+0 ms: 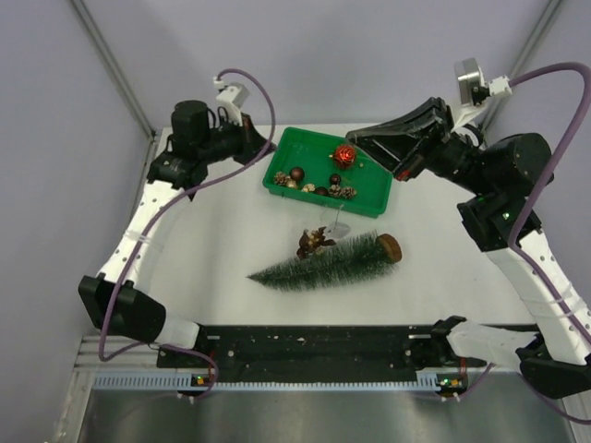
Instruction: Decorate the small christmas tree
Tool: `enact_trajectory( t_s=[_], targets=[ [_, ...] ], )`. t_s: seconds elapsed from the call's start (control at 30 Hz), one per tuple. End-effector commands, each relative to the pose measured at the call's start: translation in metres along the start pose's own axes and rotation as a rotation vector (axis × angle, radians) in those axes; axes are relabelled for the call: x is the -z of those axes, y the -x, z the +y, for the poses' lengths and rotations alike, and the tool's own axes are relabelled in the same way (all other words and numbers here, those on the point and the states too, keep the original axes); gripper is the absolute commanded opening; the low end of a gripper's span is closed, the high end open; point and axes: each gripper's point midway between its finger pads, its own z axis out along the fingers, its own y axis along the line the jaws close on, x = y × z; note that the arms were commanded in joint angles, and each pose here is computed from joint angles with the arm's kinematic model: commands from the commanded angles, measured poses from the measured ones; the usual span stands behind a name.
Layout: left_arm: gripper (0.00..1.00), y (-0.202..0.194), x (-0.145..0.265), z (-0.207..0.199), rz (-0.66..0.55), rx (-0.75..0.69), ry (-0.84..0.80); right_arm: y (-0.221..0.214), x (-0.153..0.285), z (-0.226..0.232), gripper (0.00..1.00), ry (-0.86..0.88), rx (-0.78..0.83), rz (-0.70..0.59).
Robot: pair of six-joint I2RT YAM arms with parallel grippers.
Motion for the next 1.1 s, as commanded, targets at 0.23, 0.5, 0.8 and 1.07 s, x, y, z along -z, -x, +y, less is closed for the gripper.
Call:
enact_trajectory(
  t_s=[0.23,0.5,0.8,1.07],
  targets=[
    [0.80,-0.051,0.080,-0.084,0.069,-0.135,-0.364,0.017,0.009,0.021,0.00,0.044,0.017,-0.024],
    [0.99,-0.091,0.047,-0.078,0.188,-0.384,-0.313,0.009,0.009,0.021,0.00,0.062,-0.013,-0.011],
    [0.97,-0.110,0.019,-0.093,0.279,-0.527,-0.430,0.006,0.010,0.018,0.00,0.051,-0.014,-0.004],
    [0.89,-0.097,-0.003,-0.084,0.259,-0.600,-0.396,0.002,0.010,0.017,0.00,0.051,-0.019,0.005]
  ],
)
